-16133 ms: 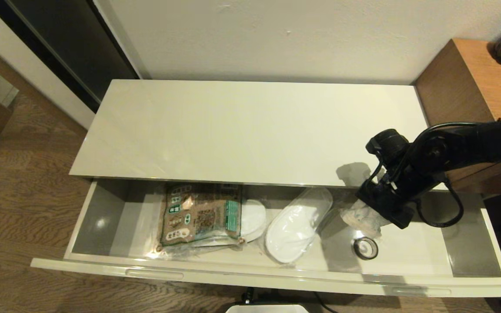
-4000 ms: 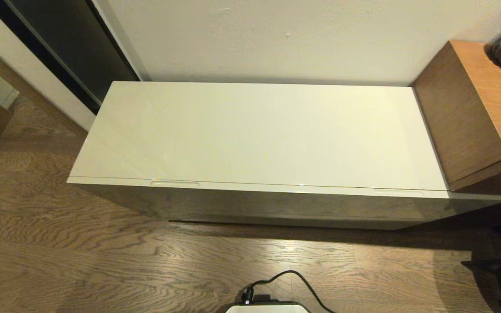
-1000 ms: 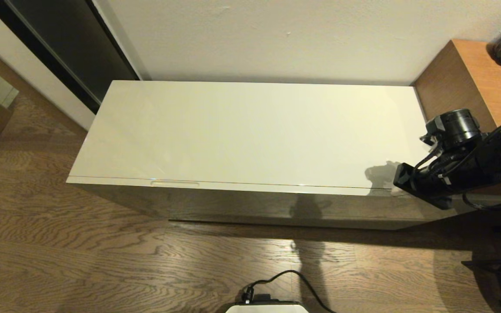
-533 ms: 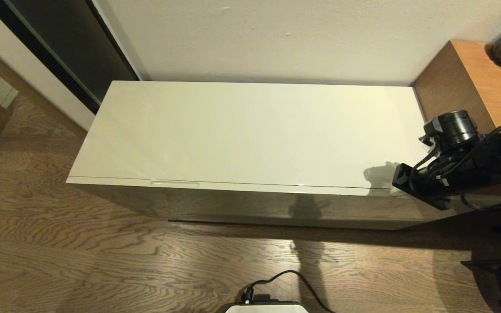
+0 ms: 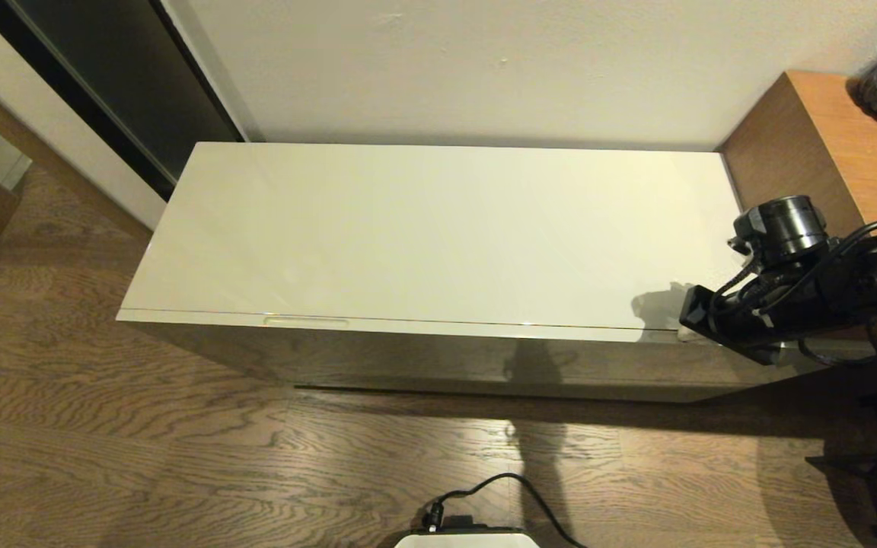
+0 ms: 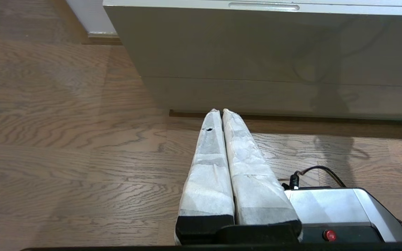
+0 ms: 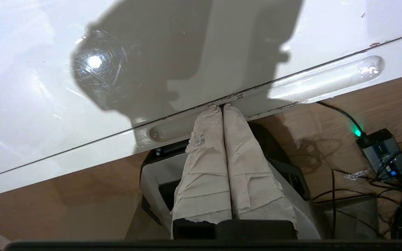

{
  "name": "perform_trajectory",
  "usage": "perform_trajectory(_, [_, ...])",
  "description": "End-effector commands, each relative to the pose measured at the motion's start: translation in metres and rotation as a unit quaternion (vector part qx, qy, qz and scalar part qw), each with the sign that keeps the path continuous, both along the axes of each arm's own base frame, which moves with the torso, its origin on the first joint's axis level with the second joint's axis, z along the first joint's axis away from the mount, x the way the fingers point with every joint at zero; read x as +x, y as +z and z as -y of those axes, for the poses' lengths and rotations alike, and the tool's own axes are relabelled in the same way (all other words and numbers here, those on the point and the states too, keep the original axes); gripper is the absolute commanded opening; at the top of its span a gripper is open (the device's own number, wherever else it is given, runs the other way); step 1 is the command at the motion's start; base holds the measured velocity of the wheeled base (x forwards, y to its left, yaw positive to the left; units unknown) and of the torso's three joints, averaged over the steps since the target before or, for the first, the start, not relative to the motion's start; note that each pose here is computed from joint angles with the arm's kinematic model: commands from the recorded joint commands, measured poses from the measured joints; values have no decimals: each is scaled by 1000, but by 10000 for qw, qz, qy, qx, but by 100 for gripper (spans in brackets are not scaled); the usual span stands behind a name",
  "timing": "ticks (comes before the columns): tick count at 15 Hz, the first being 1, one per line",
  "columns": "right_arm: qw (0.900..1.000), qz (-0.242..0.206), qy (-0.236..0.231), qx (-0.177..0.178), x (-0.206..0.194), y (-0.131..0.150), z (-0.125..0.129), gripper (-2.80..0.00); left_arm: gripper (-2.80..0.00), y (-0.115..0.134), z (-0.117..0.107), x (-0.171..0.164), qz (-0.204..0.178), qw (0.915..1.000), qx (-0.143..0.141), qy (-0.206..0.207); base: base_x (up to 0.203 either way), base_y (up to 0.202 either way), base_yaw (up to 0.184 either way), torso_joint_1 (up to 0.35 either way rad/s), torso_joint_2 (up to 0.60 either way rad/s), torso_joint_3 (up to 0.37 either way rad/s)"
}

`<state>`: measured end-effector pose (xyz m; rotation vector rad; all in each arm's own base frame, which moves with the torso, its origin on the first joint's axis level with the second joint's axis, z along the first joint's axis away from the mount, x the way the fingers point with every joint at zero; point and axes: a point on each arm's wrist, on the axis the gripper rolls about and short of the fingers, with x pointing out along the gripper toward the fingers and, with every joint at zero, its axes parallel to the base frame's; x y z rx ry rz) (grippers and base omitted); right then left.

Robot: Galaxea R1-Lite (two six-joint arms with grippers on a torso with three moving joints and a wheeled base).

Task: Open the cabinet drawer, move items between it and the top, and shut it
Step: Open the drawer

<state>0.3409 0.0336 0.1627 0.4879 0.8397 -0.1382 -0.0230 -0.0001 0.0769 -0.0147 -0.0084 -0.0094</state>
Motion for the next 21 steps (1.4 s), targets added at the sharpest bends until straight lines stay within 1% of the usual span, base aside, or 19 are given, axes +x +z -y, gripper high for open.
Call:
perform_trajectory(1, [9999,-102,-6,5,1,-6,0,-280,-280,0,0,0,-4,10000,-3,1,0,0,0,0,0,0])
perform_trajectory(4, [9997,-226,21,-11,-3,-13,0,-280,-280,0,0,0,-4,10000,-3,1,0,0,0,0,0,0])
perform_trajectory(6, [9992,-393,31,-27,-8,-21,0,-280,-280,0,0,0,-4,10000,-3,1,0,0,0,0,0,0])
perform_trajectory(9, [9987,-499,52,-11,-13,-26,1,-280,-280,0,0,0,-4,10000,-3,1,0,0,0,0,0,0])
perform_trajectory(11, [9976,-684,54,-28,-24,-33,2,-280,-280,0,0,0,-4,10000,-3,1,0,0,0,0,0,0])
perform_trajectory(13, [9976,-693,72,-28,-31,-34,3,-280,-280,0,0,0,-4,10000,-3,1,0,0,0,0,0,0])
perform_trajectory(16, [9970,-750,179,-59,-53,-35,1,-280,-280,0,0,0,-4,10000,-3,1,0,0,0,0,0,0])
perform_trajectory(18, [9971,-686,311,-100,-74,-29,-1,-280,-280,0,0,0,-4,10000,-3,1,0,0,0,0,0,0])
perform_trajectory(21, [9979,-226,580,-183,-118,0,0,-280,-280,0,0,0,-4,10000,-3,1,0,0,0,0,0,0])
